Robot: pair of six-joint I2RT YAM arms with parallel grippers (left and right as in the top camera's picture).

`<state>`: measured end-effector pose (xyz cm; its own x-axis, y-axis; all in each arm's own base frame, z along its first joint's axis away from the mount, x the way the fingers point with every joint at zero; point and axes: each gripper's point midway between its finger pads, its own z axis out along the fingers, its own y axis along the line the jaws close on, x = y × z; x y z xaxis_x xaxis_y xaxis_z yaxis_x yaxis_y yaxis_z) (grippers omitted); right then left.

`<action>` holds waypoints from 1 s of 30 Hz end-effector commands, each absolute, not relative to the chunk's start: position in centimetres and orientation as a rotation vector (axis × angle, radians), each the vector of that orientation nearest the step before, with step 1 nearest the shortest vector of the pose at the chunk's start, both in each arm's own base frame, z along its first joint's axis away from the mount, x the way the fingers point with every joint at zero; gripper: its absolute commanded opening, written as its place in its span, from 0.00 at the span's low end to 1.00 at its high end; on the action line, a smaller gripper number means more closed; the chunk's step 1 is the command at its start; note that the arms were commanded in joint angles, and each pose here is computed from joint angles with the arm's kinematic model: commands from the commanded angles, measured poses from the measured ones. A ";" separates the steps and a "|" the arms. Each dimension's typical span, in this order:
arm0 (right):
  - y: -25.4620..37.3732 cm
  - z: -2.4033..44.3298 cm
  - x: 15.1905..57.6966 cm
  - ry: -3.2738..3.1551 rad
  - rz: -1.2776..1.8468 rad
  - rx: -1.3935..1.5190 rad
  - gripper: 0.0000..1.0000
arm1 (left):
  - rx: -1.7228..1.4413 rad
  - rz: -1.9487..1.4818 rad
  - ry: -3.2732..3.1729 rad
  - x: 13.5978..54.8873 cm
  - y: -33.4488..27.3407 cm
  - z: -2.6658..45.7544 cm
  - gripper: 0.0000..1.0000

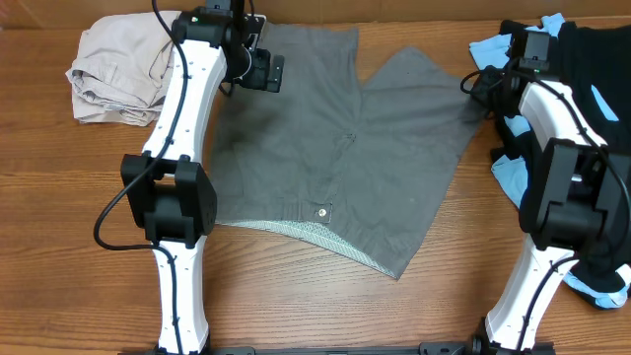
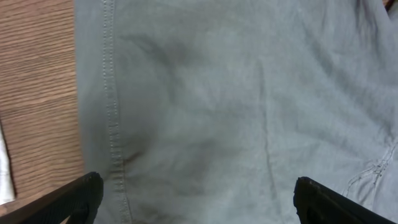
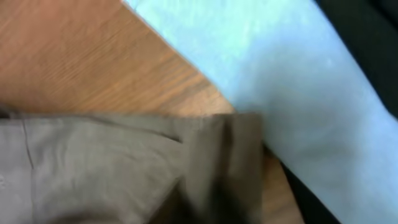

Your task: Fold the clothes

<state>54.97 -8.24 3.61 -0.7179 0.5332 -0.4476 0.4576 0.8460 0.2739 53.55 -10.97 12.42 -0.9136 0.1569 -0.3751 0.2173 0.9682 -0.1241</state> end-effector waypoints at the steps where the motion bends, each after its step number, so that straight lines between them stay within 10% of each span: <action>1: -8.9 4.5 56.3 2.438 0.174 0.716 0.04 | 0.324 -0.251 2.705 53.8 -12.2 13.8 1.00; 10: -11.1 10.7 60.0 2.261 0.164 0.684 0.05 | 0.328 -0.252 2.701 53.8 -12.3 13.8 1.00; 13: -11.2 10.1 59.3 2.296 0.168 0.698 1.00 | 0.328 -0.252 2.701 53.8 -12.3 13.8 1.00; 23: -5.1 16.0 54.5 2.435 0.406 0.575 1.00 | 0.289 -0.160 2.682 54.2 -10.5 15.6 1.00; 30: 1.8 19.9 43.6 2.740 0.425 0.471 1.00 | 0.248 -0.142 2.638 53.1 -7.9 21.6 1.00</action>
<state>46.61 -1.45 15.69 -0.8542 0.4529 -0.2555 0.3634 0.8713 0.3297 52.91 -9.62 17.92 -0.8998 0.1526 -0.4088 0.2039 0.9753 -0.0846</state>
